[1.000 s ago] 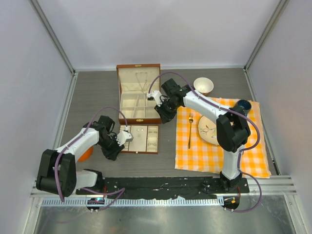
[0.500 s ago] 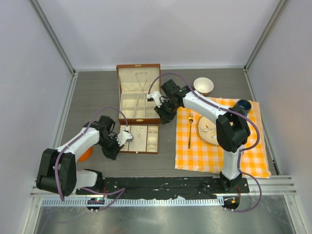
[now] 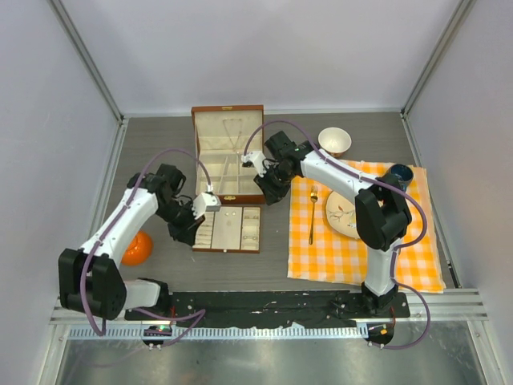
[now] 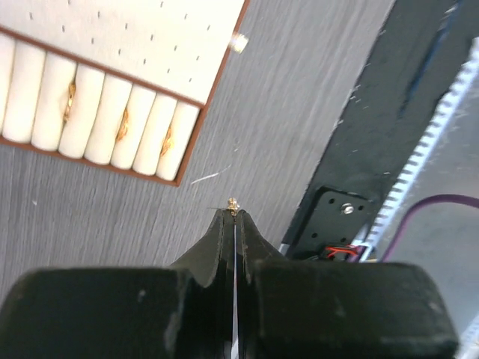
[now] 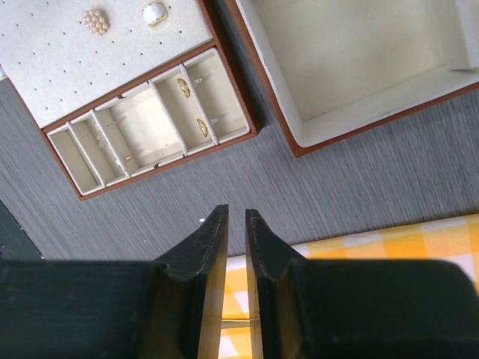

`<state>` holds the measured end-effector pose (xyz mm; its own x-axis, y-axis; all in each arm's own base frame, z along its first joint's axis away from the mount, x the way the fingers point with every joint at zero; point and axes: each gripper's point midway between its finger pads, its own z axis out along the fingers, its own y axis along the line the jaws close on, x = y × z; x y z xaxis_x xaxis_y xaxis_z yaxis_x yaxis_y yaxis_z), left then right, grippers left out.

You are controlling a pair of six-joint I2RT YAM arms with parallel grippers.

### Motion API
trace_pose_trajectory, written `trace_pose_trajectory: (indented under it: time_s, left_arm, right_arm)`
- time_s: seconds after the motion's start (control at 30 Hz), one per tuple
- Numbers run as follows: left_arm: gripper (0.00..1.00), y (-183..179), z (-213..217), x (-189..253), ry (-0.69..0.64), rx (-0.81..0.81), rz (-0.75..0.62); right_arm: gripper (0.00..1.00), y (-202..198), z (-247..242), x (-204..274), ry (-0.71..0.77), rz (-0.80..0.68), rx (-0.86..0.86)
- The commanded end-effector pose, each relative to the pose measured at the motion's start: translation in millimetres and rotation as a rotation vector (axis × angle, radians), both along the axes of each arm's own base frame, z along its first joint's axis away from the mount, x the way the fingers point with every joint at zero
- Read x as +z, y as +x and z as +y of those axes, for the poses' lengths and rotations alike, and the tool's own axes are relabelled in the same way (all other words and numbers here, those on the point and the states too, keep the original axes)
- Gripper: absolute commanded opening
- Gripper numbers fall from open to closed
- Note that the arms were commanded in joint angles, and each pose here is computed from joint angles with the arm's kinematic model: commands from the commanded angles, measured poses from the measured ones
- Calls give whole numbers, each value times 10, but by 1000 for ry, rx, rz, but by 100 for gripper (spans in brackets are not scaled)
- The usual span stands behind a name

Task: Organize the mixed jewelry
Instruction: Pick up the jewelry from the center of the board, then place the jewelry in the compartment layer.

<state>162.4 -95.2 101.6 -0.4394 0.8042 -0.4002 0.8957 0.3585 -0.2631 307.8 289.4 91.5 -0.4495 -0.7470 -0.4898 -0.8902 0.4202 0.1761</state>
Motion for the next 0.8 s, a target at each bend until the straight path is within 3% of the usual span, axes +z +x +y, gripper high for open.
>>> trace_pose_trajectory:
  time_s: [0.0, 0.2, 0.3, 0.67, 0.77]
  left_arm:
    - [0, -26, -381, 387, -195, 4, 157]
    - [0, 271, -825, 634, -392, 112, 372]
    - [0, 542, -983, 576, -449, 198, 377]
    - [0, 961, -1207, 202, -533, 586, 571]
    - [0, 1039, -1199, 89, -547, 626, 558]
  right_arm:
    - [21, 35, 74, 275, 59, -67, 18]
    - [21, 65, 25, 320, 46, -97, 7]
    - [20, 76, 13, 347, 44, -109, 4]
    - [20, 103, -29, 369, 35, -124, -11]
    - [20, 100, -43, 362, 33, -123, -13]
